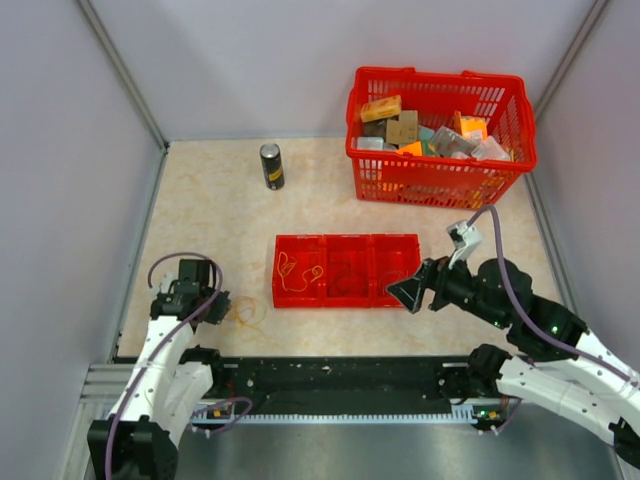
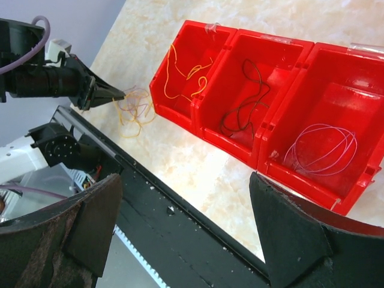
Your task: Untangle the cables
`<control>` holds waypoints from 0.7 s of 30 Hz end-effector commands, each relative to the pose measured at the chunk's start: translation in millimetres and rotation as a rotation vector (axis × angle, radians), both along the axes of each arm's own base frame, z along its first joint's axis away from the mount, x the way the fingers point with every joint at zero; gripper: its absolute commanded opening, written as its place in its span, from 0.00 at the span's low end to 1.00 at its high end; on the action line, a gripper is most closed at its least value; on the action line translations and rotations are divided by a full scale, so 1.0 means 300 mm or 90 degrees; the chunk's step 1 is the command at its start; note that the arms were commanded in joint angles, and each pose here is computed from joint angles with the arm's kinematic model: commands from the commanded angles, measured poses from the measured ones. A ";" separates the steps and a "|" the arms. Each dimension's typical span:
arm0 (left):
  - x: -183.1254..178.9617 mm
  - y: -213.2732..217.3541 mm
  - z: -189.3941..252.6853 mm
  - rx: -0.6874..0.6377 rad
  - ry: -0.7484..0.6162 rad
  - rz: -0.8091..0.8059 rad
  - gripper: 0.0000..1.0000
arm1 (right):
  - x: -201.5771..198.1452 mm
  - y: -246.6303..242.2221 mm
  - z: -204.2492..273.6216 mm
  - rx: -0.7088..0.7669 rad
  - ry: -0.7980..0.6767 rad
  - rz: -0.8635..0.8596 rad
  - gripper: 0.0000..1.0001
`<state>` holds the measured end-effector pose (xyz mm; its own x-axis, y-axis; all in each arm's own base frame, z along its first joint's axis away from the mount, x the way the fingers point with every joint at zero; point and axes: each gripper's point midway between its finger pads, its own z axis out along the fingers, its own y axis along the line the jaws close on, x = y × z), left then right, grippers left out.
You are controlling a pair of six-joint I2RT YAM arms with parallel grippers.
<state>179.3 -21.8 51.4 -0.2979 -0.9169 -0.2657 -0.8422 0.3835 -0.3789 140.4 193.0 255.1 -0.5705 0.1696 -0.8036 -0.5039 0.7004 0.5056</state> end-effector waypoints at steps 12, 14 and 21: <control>0.097 0.028 0.802 0.126 -0.424 -0.113 0.00 | -0.009 0.335 -0.033 -0.019 0.031 0.164 0.86; 0.089 -0.015 0.999 0.101 -0.543 -0.133 0.00 | -0.020 0.448 0.000 -0.031 0.023 0.210 0.86; -0.007 -0.065 1.386 0.070 -0.738 -0.156 0.00 | 0.009 0.684 0.173 0.019 -0.058 0.294 0.90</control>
<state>184.4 -34.6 427.3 -0.0090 -0.8305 -0.5569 -0.0162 0.5570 -0.8304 131.7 361.8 224.7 -0.6583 -0.1871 -0.7291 -0.6952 0.5226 0.4935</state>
